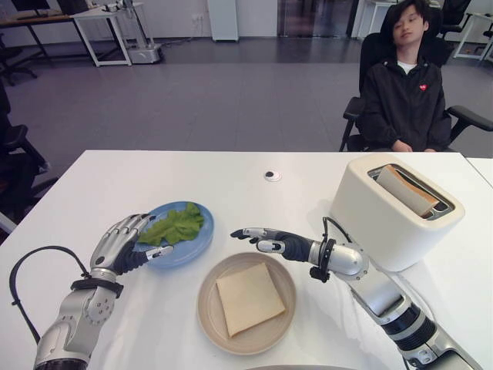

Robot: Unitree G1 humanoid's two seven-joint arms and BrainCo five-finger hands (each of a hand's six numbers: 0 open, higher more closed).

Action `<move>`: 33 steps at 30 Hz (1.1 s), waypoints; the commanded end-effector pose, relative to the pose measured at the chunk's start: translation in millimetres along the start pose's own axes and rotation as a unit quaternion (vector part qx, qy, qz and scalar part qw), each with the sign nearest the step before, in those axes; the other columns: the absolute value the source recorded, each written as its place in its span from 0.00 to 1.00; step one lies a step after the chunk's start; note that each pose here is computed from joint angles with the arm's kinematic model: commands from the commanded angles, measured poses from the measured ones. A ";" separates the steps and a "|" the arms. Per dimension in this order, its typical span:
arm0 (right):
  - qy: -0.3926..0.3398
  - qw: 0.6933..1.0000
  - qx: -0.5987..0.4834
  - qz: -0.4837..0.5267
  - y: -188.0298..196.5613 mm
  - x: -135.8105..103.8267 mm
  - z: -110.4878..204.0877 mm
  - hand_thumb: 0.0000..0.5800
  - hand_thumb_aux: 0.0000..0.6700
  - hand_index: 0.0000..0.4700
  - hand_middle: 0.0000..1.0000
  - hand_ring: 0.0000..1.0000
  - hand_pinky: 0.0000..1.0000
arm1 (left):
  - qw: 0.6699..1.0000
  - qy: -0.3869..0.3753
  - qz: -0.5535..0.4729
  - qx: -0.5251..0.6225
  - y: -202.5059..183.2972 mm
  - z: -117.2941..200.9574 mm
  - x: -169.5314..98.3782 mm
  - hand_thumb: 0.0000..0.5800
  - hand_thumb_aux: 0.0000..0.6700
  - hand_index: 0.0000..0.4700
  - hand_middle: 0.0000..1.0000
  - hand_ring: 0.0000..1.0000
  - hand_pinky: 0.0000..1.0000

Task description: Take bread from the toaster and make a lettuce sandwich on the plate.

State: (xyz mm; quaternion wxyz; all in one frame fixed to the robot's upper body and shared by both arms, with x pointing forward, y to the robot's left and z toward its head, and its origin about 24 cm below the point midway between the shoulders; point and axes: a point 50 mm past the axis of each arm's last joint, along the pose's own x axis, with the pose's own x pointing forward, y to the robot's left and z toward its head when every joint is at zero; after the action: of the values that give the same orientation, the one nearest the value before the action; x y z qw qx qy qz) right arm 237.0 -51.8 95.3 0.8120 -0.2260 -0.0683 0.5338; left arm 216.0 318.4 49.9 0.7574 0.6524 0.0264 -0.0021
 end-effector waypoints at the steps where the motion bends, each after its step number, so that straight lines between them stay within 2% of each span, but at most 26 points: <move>1: -0.006 1.000 -0.002 -0.001 4.5 -6.2 -1.7 0.00 0.00 0.00 0.00 0.00 0.00 | 0.997 0.035 -0.033 0.055 -8.0 -17.4 14.0 0.37 0.21 0.21 0.00 0.00 0.00; 2: -0.007 1.000 0.001 -0.001 6.1 -7.3 -2.7 0.00 0.00 0.00 0.00 0.00 0.00 | 0.997 0.039 -0.037 0.062 -9.0 -19.8 17.2 0.48 0.28 0.28 0.00 0.00 0.00; 4: -0.007 1.000 0.004 -0.001 8.7 -8.2 -4.5 0.00 0.00 0.00 0.00 0.00 0.00 | 0.996 0.044 -0.040 0.070 -10.7 -23.2 21.6 0.55 0.33 0.33 0.00 0.00 0.00; 5: -0.007 1.000 0.005 0.000 9.9 -8.5 -5.1 0.00 0.00 0.00 0.00 0.00 0.00 | 0.995 0.047 -0.042 0.073 -12.1 -25.1 23.2 0.70 0.45 0.45 0.00 0.00 0.00; 6: -0.008 1.000 0.005 0.000 10.6 -8.6 -5.5 0.00 0.00 0.00 0.00 0.00 0.00 | 0.995 0.050 -0.043 0.075 -13.2 -26.8 24.2 0.75 0.50 0.50 0.00 0.00 0.00; 7: -0.009 1.000 0.005 0.001 11.2 -8.9 -5.6 0.00 0.00 0.00 0.00 0.00 0.00 | 0.995 0.052 -0.045 0.079 -14.2 -28.4 25.3 0.75 0.50 0.50 0.00 0.00 0.00; 9: -0.010 1.000 0.005 0.000 11.5 -9.4 -5.8 0.00 0.00 0.00 0.00 0.00 0.00 | 0.994 0.056 -0.045 0.083 -15.3 -30.8 27.9 0.63 0.39 0.39 0.00 0.00 0.00; 10: -0.010 1.000 0.005 0.000 11.7 -9.7 -5.9 0.00 0.00 0.00 0.00 0.00 0.00 | 0.994 0.055 -0.045 0.083 -15.7 -31.3 29.4 0.61 0.38 0.38 0.00 0.00 0.00; 11: -0.011 1.000 0.005 0.000 11.9 -9.8 -6.0 0.00 0.00 0.00 0.00 0.00 0.00 | 0.994 0.052 -0.045 0.082 -15.9 -30.6 31.2 0.69 0.45 0.45 0.00 0.00 0.00; 12: -0.011 1.000 0.004 0.000 12.3 -10.0 -6.1 0.00 0.00 0.00 0.00 0.00 0.00 | 0.995 0.045 -0.043 0.079 -16.0 -28.4 33.1 0.82 0.58 0.58 0.00 0.00 0.00; 13: -0.012 1.000 0.004 0.000 12.5 -10.0 -6.2 0.00 0.00 0.00 0.00 0.00 0.00 | 0.995 0.038 -0.041 0.077 -16.0 -26.1 34.7 0.94 0.75 0.75 0.00 0.00 0.00; 14: -0.012 1.000 0.004 -0.001 12.7 -10.0 -6.3 0.00 0.00 0.00 0.00 0.00 0.00 | 0.996 0.029 -0.040 0.075 -15.8 -23.6 35.8 1.00 1.00 1.00 0.00 0.00 0.00; 19: -0.011 1.000 0.002 -0.009 11.5 -10.3 -8.1 0.00 0.00 0.00 0.00 0.00 0.00 | 0.999 -0.001 -0.020 0.034 -2.7 -15.6 37.4 1.00 1.00 1.00 0.00 0.00 0.00; 23: -0.007 0.999 0.004 -0.035 4.5 -15.6 -11.7 0.00 0.00 0.00 0.00 0.00 0.00 | 0.999 -0.016 -0.005 -0.044 20.4 -11.8 32.0 1.00 1.00 1.00 0.00 0.00 0.00; 28: 0.002 0.995 0.018 -0.095 -13.7 -32.3 -19.3 0.00 0.00 0.00 0.00 0.00 0.00 | 0.976 -0.088 -0.042 -0.193 39.8 22.3 -0.4 1.00 1.00 1.00 0.00 0.00 0.00; 33: 0.012 0.986 0.038 -0.160 -31.2 -49.7 -28.3 0.00 0.00 0.00 0.00 0.00 0.00 | 0.953 -0.135 -0.094 -0.254 52.5 52.4 -25.9 1.00 1.00 1.00 0.00 0.00 0.00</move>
State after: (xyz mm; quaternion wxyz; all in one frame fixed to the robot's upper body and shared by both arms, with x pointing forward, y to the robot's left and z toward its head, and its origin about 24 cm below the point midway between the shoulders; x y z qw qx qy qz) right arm 249.6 -108.4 91.4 0.8870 -0.1957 -0.0790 0.4108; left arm 199.6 278.4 109.3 0.8882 0.4366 -0.0263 -0.1404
